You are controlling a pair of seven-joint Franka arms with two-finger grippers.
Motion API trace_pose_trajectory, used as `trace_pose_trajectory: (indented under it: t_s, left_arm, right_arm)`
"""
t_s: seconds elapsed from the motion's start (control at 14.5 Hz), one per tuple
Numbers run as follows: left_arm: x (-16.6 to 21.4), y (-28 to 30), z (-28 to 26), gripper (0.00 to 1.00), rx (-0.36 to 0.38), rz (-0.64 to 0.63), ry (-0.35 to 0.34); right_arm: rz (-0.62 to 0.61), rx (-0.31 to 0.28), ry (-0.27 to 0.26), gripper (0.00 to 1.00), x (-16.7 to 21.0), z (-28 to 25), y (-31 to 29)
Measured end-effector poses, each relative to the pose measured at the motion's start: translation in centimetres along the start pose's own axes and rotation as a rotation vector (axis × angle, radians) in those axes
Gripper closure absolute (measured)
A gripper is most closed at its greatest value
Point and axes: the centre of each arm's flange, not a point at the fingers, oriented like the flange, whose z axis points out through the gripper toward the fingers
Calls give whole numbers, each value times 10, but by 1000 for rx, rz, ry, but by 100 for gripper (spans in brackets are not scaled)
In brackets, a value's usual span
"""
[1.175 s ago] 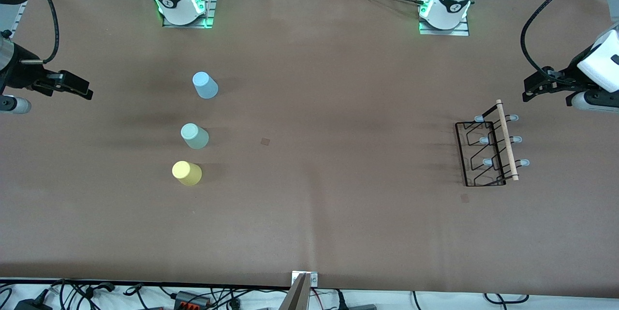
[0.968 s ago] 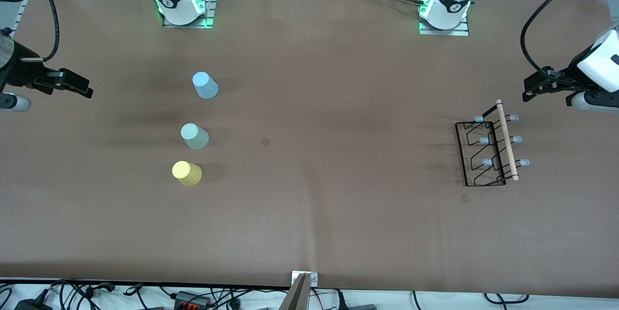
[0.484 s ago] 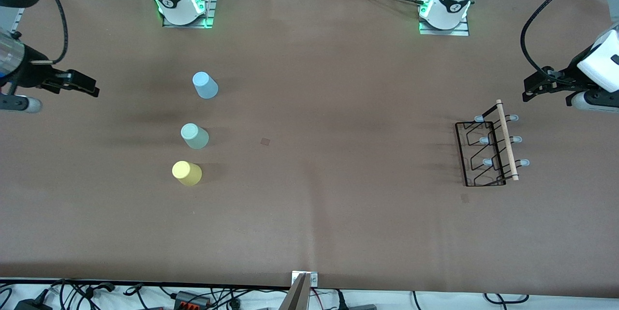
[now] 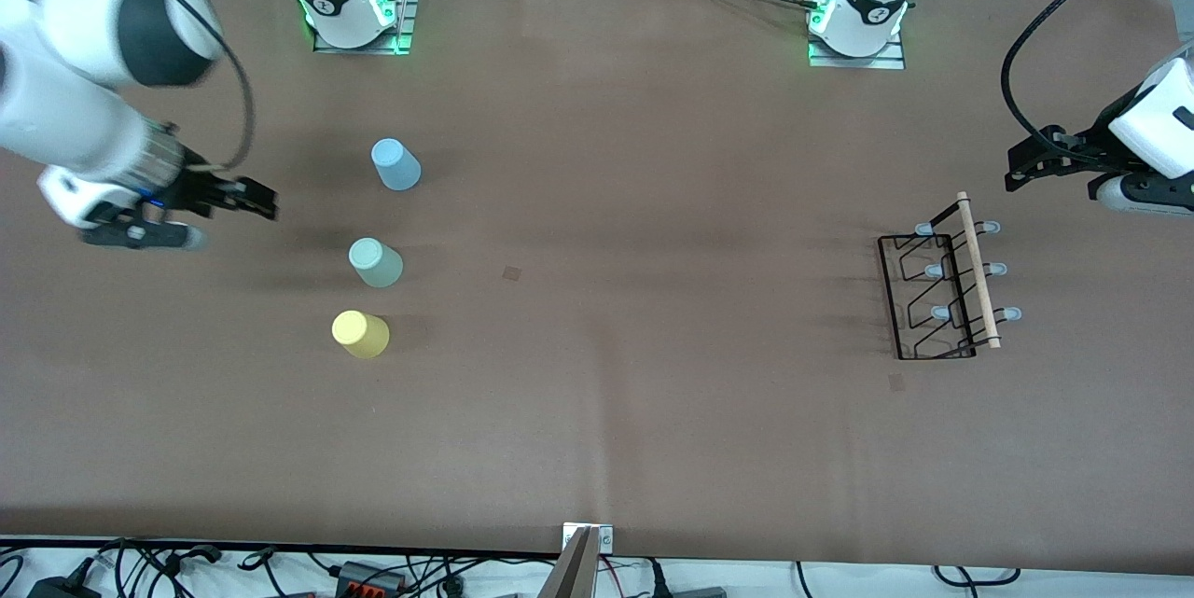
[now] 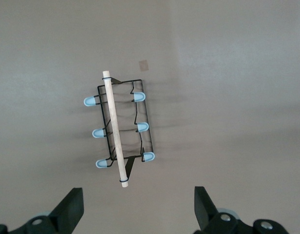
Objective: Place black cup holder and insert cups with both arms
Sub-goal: 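Reach the right gripper to the green cup while the left gripper reaches the holder, then grasp the green cup with the right gripper while the left gripper grasps the handle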
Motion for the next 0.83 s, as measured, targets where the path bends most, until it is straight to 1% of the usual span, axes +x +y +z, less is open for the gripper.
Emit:
trace_pose_trajectory:
  t_s: [0.14,0.28,0.48,0.62,0.69,0.83]
  left_arm:
    - [0,1,3,0,-1,1,-9]
    - [3,-4,14,0,-3,-6,-35]
    - [16,-27,61,0,-14,-43,-123]
    - [26,-44,90,0,-20,-68,-153]
    - [33,-49,105,0,-20,-74,-149]
    - [45,-55,142,0,-14,-80,-101]
  right_arm:
    - [17,7,38,0,-8,45,-10]
    - [16,17,87,0,-11,74,-18]
    - [44,28,108,0,-12,98,-30]
    - [48,36,127,0,-11,105,-42]
    - [41,41,137,0,-10,110,-48]
    - [21,46,141,0,-11,123,-60]
